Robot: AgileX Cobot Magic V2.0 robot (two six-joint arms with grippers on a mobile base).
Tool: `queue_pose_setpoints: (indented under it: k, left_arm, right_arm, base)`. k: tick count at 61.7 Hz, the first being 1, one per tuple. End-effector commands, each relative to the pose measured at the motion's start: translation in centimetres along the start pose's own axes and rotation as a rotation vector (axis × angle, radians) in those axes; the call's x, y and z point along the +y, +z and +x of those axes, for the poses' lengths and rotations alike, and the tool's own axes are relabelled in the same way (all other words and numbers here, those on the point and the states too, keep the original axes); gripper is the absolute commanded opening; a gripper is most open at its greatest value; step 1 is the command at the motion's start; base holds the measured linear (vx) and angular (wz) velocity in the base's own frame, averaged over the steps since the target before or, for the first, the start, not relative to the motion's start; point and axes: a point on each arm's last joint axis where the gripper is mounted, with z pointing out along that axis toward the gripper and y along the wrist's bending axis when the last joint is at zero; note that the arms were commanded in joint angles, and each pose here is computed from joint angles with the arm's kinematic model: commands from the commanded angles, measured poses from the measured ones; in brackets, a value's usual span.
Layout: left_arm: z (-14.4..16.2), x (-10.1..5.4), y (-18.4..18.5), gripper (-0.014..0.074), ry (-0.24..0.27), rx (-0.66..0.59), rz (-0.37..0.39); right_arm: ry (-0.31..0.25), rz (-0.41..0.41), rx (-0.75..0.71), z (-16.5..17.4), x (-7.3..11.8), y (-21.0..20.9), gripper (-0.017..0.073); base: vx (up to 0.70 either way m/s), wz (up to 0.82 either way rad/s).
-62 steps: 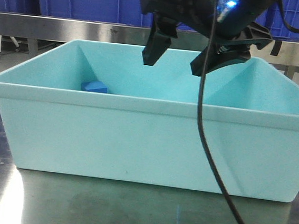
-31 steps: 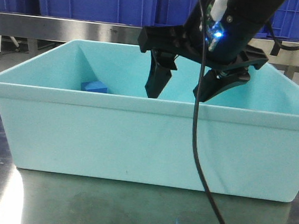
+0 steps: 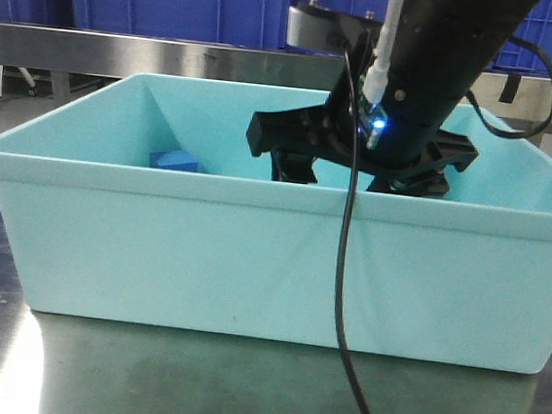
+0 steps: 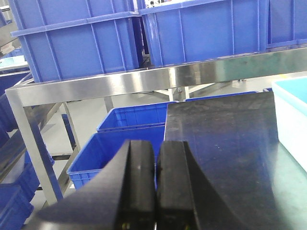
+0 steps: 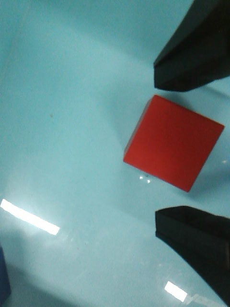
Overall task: Pick red cube and place on left shelf
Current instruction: 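Lower the right gripper into the teal bin over the red cube, then close the right gripper on the red cube and lift it, then raise the held red cube clear of the bin with the right gripper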
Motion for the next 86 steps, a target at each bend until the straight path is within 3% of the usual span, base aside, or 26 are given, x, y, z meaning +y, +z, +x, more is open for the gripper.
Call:
queue_pose_setpoints:
  k: [1, 13, 33, 56, 66, 75, 86]
  left_arm:
    - [-0.1, 0.0, 0.0, 0.0106, -0.005, -0.069, -0.006]
    - [-0.1, 0.0, 0.0, 0.0106, -0.005, -0.069, -0.006]
    - [-0.1, 0.0, 0.0, 0.0106, -0.005, -0.069, -0.006]
    - [-0.1, 0.0, 0.0, 0.0106, -0.005, -0.069, -0.006]
    - [-0.1, 0.0, 0.0, 0.0106, -0.005, -0.069, -0.006]
    - [-0.1, 0.0, 0.0, 0.0106, -0.005, -0.069, -0.006]
    - [-0.1, 0.0, 0.0, 0.0106, -0.005, -0.069, -0.006]
  right_arm:
    - [-0.018, -0.025, -0.110, -1.7, 0.5, -1.5, 0.0601]
    - [-0.018, -0.030, -0.132, -1.8, 0.5, -1.1, 0.0513]
    - [-0.020, -0.050, -0.208, -2.7, 0.7, -1.8, 0.0041]
    - [-0.031, -0.122, -0.482, -4.6, 1.4, -8.2, 0.0057]
    - [-0.096, -0.123, -0.623, -4.7, 1.4, -12.5, 0.0057]
    - [-0.144, -0.098, -0.736, -3.8, 0.3, -15.7, 0.0057]
    - [-0.099, -0.041, -0.807, -1.2, -2.7, -18.4, 0.0057]
  base:
    - [0.00, 0.00]
    - [0.00, 0.00]
    - [0.00, 0.00]
    - [0.00, 0.00]
    - [0.00, 0.00]
    - [-0.01, -0.08]
    - [0.00, 0.00]
